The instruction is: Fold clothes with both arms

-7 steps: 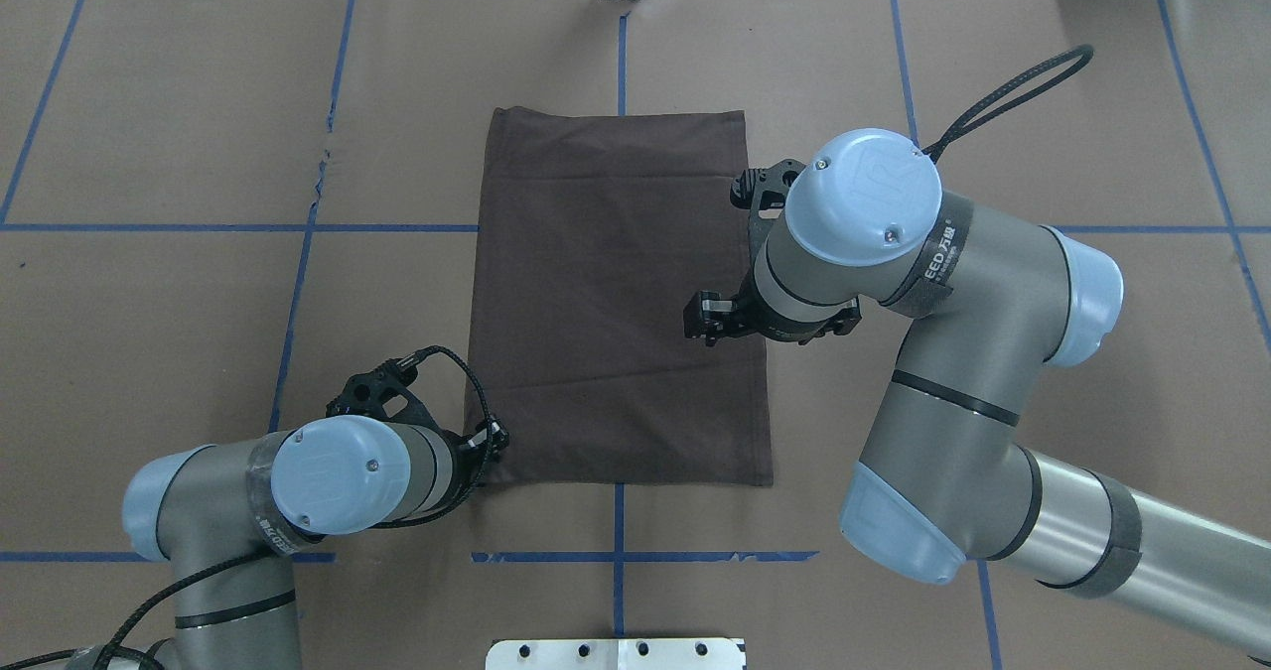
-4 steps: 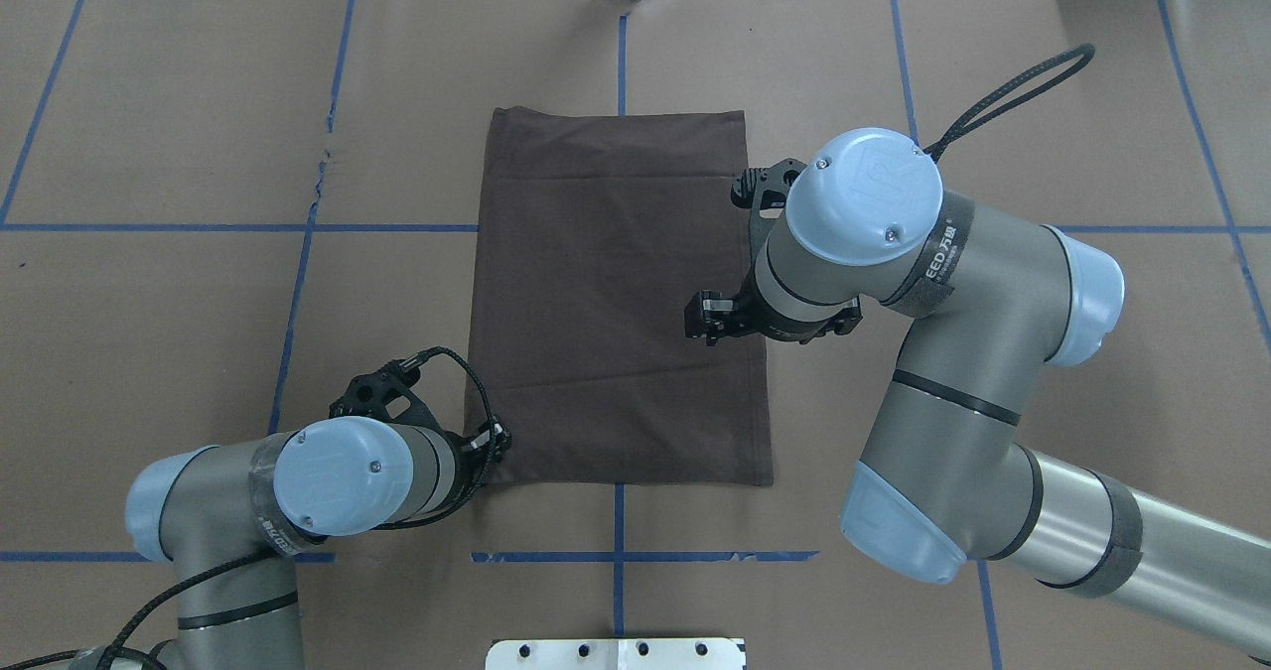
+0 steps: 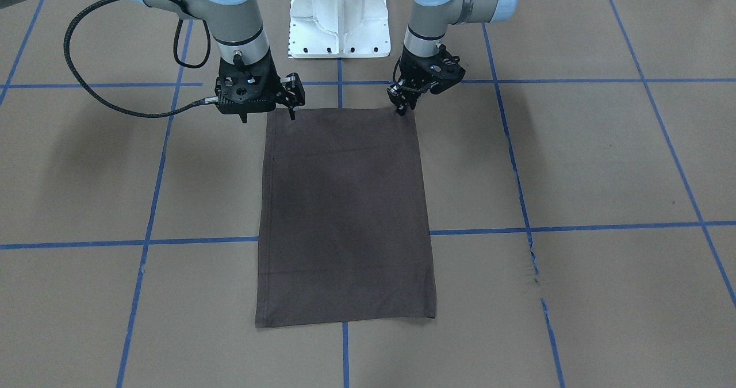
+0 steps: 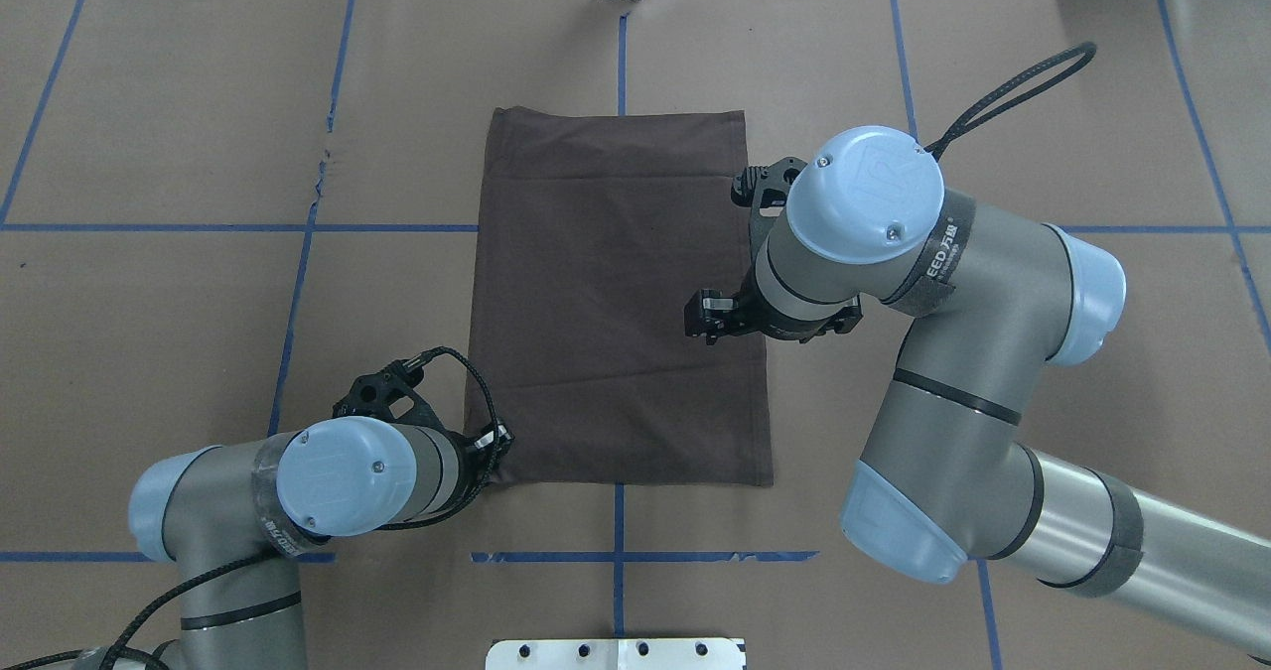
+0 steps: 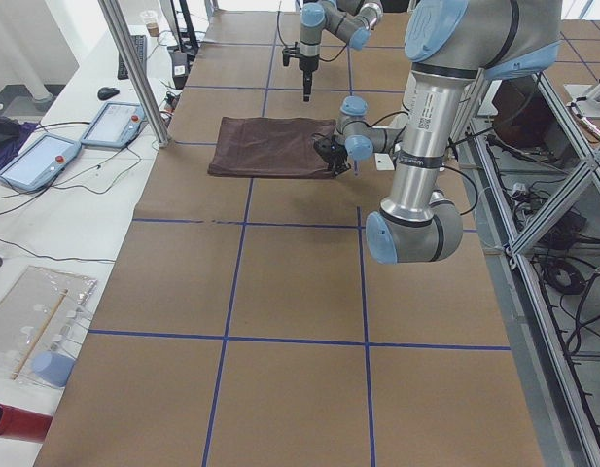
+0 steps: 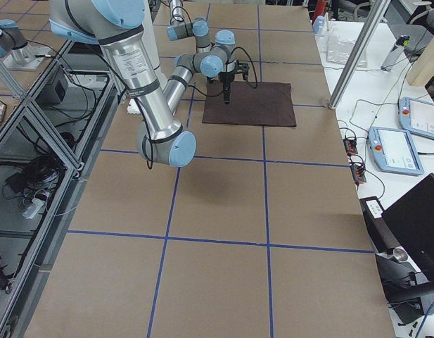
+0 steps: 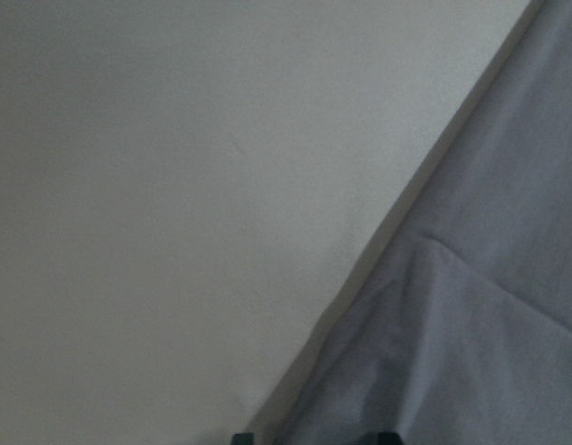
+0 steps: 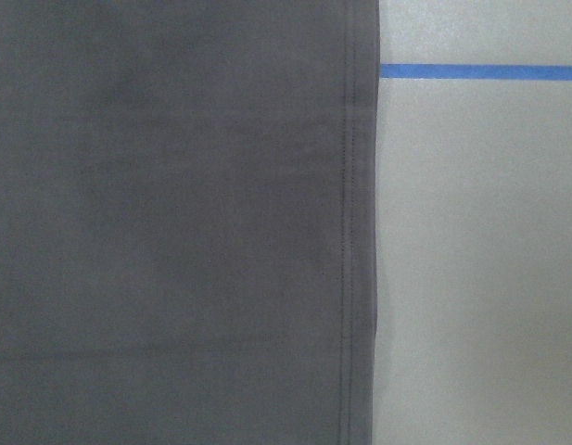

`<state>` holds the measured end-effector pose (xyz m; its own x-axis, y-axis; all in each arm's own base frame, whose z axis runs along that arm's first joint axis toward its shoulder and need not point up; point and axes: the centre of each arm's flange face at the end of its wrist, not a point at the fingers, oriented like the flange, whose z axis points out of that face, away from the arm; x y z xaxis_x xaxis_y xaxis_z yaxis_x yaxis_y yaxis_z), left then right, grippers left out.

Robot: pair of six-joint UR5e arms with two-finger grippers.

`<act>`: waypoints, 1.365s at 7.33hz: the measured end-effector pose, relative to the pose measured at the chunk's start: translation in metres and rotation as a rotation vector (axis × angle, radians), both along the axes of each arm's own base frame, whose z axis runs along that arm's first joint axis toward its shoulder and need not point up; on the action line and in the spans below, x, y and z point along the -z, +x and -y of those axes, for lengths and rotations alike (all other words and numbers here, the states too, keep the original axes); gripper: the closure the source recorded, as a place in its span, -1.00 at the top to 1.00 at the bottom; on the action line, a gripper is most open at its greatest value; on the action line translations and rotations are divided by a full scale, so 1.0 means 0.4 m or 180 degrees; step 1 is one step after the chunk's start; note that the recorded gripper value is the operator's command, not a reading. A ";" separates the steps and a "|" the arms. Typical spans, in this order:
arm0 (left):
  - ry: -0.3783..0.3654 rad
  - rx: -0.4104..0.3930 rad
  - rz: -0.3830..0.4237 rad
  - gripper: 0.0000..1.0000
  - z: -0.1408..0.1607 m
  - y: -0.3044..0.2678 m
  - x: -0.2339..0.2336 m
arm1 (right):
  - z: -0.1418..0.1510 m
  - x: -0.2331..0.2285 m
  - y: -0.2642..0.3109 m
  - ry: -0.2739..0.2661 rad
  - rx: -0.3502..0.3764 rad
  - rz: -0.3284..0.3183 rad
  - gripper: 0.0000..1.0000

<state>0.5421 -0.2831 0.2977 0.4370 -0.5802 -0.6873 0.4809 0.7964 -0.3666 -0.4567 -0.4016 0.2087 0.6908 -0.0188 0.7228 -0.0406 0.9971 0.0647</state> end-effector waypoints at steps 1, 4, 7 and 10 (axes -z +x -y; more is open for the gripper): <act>0.0006 -0.0002 -0.0004 -1.00 0.000 -0.001 0.002 | 0.000 0.000 0.000 0.0000 -0.0001 0.0000 1.00; 0.0108 -0.0109 0.0015 -1.00 -0.007 -0.030 0.040 | -0.005 -0.009 -0.002 -0.0203 -0.0156 0.0020 1.00; 0.0170 -0.0157 0.0019 -1.00 -0.011 -0.053 0.068 | -0.108 -0.044 -0.082 -0.0836 -0.0590 0.0017 1.00; 0.0173 -0.0155 0.0021 -1.00 -0.009 -0.055 0.069 | -0.235 -0.111 -0.173 -0.1078 -0.1012 0.0126 1.00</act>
